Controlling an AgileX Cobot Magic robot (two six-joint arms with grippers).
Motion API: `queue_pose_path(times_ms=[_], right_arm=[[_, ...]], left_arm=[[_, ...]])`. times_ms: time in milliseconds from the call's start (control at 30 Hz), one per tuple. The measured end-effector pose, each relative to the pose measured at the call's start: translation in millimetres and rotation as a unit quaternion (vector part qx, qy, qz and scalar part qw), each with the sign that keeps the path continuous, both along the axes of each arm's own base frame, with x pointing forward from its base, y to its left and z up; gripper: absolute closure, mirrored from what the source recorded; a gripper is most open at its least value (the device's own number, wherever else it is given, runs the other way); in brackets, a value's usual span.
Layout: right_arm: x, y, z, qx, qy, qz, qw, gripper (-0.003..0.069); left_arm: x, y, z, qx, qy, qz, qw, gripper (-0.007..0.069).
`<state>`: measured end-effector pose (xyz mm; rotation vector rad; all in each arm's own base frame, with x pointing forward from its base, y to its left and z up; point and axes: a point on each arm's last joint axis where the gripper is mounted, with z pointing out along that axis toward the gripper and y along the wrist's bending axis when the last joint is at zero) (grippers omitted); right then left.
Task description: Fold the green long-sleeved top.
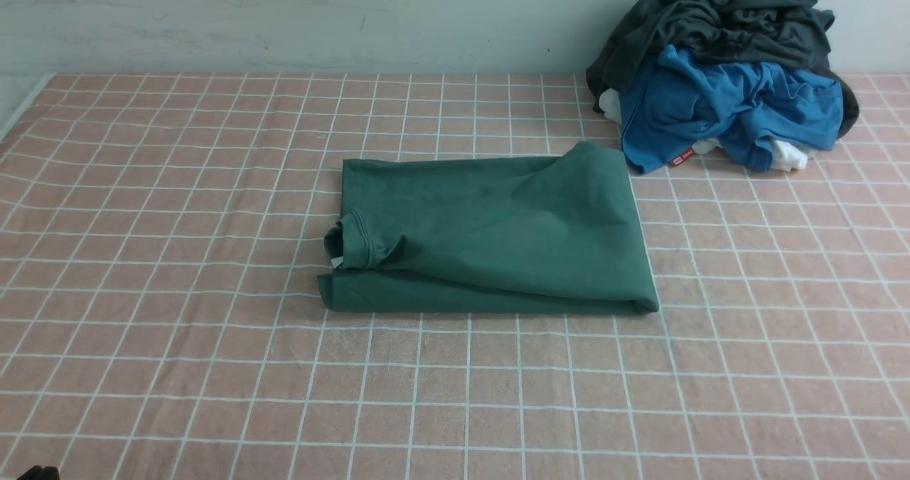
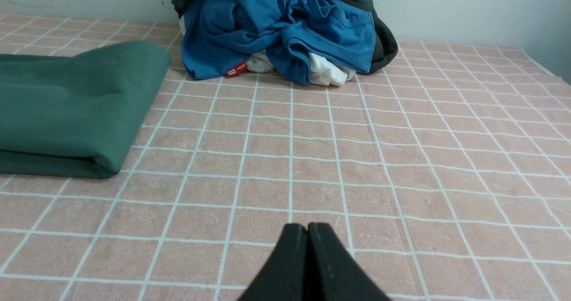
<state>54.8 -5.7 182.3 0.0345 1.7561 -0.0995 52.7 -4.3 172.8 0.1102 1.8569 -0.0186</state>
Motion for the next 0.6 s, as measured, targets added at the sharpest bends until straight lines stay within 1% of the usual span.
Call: queue_pose_path(times_ms=[600], right_arm=[[0.0,0.0,0.0,0.0,0.0,0.0,1.0,0.0673]], left_arm=[[0.0,-0.1,0.0,-0.003,0.0,0.0,1.0,0.0628]])
